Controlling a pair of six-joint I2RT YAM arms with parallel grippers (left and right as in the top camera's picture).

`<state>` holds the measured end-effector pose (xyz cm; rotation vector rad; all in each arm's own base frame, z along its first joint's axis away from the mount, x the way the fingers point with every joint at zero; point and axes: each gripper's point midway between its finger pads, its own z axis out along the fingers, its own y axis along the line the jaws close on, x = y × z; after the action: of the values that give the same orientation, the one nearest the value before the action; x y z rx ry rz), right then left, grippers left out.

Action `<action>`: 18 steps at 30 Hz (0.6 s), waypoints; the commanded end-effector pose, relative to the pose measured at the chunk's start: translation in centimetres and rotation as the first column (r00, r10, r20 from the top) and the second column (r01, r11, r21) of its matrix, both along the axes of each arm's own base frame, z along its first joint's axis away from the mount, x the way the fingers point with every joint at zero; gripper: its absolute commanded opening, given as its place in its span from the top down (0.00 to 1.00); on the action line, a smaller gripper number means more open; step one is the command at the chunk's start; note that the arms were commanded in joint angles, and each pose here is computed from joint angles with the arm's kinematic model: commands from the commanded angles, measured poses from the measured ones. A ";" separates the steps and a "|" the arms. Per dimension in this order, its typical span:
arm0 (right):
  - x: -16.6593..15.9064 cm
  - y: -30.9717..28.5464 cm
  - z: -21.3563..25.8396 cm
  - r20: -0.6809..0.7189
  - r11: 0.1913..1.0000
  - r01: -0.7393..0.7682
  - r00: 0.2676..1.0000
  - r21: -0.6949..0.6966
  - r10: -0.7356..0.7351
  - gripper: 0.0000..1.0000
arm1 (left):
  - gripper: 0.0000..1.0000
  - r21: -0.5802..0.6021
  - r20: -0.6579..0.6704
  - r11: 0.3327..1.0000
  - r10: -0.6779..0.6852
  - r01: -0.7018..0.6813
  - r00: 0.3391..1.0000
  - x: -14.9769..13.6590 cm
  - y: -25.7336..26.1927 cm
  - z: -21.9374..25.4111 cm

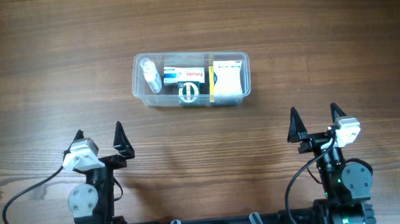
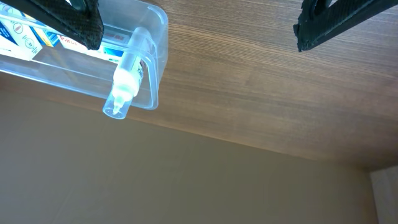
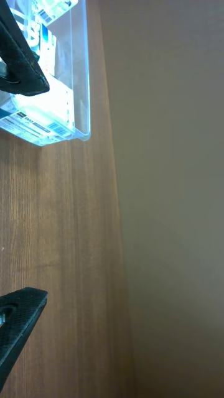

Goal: Pack container

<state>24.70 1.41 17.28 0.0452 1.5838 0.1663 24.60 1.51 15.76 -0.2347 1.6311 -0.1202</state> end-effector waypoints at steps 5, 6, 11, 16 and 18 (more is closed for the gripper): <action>0.0 0.0 0.0 0.003 1.000 0.000 1.000 -0.003 0.000 0.00 | 0.00 0.018 0.001 1.000 -0.003 0.003 1.000 0.0 0.0 -0.1; 0.0 0.0 0.0 0.002 1.000 0.000 1.000 -0.003 0.000 0.00 | 0.00 0.018 0.001 1.000 -0.003 0.003 1.000 0.0 0.0 -0.1; 0.0 0.0 0.0 0.002 1.000 0.000 1.000 -0.003 0.000 0.00 | 0.00 0.018 0.001 1.000 -0.003 0.003 1.000 0.0 0.0 -0.1; 0.0 0.0 0.0 0.002 1.000 0.000 1.000 -0.003 0.000 0.00 | 0.00 0.018 0.001 1.000 -0.003 0.003 1.000 0.0 0.0 -0.1; 0.0 0.0 0.0 0.002 1.000 0.000 1.000 -0.003 0.000 0.00 | 0.00 0.018 0.001 1.000 -0.003 0.003 1.000 0.0 0.0 -0.1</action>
<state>24.70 1.41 17.28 0.0452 1.5838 0.1663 24.60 1.51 15.76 -0.2347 1.6311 -0.1202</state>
